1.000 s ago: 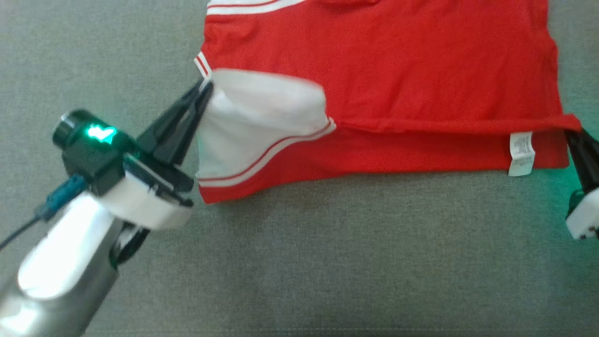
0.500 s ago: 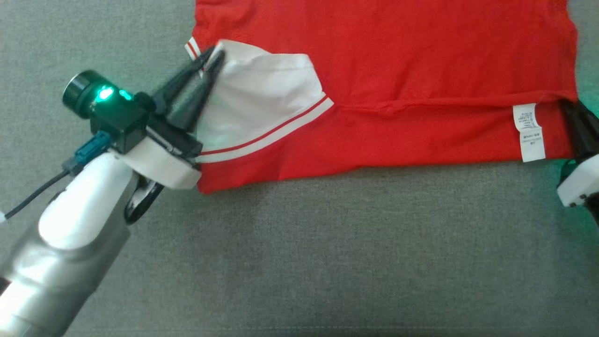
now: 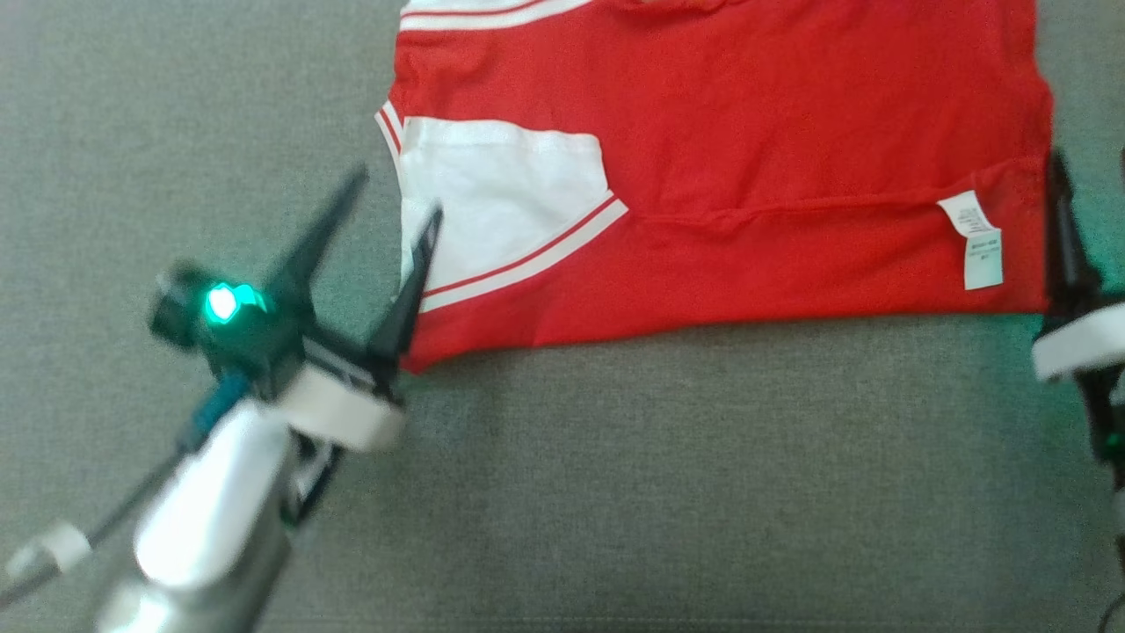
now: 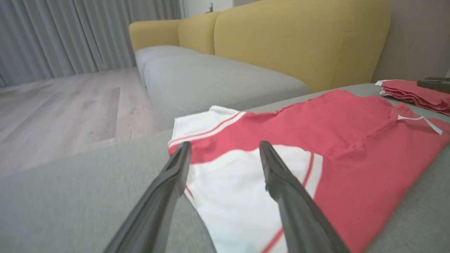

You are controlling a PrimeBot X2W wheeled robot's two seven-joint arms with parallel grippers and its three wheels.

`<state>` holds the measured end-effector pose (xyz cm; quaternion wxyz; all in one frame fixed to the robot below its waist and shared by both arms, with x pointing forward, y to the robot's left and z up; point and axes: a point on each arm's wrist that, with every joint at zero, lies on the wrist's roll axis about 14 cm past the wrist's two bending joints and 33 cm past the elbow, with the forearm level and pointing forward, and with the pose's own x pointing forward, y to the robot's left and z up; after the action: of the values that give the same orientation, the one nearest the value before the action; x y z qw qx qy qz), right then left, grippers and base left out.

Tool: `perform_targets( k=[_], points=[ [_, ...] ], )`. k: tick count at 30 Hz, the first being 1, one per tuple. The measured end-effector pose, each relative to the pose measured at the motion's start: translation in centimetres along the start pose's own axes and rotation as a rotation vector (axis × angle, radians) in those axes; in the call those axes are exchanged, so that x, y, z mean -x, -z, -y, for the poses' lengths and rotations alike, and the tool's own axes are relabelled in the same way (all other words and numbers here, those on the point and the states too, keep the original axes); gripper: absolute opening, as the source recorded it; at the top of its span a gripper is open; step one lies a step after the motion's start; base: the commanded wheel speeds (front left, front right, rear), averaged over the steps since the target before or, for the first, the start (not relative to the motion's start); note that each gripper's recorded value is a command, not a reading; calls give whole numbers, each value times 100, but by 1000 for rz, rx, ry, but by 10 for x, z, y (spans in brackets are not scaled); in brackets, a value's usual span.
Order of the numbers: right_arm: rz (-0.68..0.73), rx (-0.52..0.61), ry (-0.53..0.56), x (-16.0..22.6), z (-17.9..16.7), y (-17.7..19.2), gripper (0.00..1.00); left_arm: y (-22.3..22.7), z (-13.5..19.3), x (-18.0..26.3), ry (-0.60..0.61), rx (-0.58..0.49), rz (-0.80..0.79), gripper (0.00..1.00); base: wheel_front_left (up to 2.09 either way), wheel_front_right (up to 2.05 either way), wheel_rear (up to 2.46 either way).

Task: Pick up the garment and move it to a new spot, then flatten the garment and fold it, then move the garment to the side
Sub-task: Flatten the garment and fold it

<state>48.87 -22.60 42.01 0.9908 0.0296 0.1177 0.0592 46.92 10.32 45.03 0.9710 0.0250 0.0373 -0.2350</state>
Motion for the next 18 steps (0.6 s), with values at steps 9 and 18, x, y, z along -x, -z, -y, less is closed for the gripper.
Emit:
perform_targets(
  k=[9, 18],
  points=[
    [-48, -45, 14, 35, -7, 29, 100, 65, 20, 50, -131, 223, -209, 100, 0, 0, 0],
    [-74, -60, 32, 44, -2, 39, 100, 96, 27, 62, -151, 311, -367, 100, 0, 0, 0]
  ],
)
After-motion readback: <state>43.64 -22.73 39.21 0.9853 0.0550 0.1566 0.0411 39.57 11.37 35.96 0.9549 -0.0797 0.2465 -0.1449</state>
